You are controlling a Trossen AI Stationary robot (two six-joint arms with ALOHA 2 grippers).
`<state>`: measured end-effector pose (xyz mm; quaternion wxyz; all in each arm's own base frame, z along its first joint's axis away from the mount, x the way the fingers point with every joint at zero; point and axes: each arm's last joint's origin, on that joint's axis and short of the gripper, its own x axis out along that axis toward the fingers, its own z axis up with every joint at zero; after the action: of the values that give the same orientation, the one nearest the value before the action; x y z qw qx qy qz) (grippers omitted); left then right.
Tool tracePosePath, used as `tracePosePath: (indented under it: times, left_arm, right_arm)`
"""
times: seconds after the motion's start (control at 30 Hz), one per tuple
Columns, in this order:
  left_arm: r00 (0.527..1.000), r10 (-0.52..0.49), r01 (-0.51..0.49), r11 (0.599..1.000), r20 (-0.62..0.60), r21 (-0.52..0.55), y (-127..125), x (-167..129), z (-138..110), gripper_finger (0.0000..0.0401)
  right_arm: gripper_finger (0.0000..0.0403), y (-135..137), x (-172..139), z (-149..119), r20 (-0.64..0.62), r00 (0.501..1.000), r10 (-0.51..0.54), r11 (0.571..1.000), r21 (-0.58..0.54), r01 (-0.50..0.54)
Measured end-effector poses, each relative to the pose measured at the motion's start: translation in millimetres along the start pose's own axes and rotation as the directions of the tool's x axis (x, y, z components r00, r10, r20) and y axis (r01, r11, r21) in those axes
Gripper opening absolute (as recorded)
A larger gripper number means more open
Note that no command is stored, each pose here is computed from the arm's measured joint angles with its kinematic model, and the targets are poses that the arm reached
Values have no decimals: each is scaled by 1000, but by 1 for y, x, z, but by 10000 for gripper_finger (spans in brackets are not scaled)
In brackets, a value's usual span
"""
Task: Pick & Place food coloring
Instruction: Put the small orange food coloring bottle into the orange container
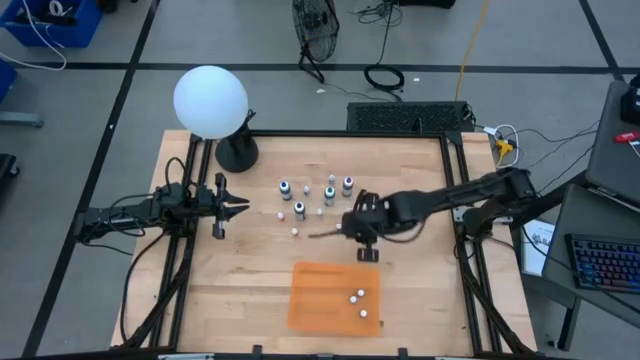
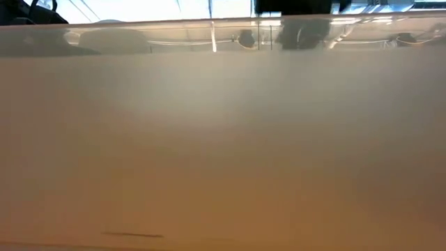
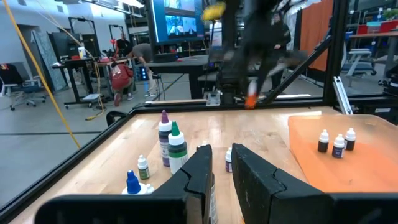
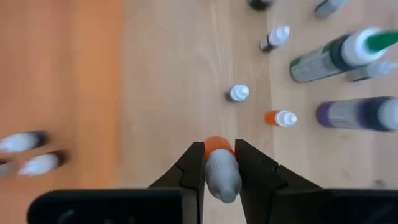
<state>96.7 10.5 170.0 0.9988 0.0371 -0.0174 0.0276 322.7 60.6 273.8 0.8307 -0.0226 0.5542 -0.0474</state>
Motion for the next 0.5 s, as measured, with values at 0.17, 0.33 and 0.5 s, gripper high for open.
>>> tracePosePath:
  times: [0.17,0.33,0.5]
  left_arm:
    - [1000,0,0,1000,0,0,0,0,0,67]
    - [1000,0,0,1000,0,0,0,0,0,67]
    - [1000,0,0,1000,0,0,0,0,0,67]
  right_arm:
    - [52,47,-42,29,31,999,-28,997,-71,30]
    - [52,83,-41,39,-17,1000,-17,993,-116,15]
    - [52,100,-1,26,-169,985,-35,991,-132,13]
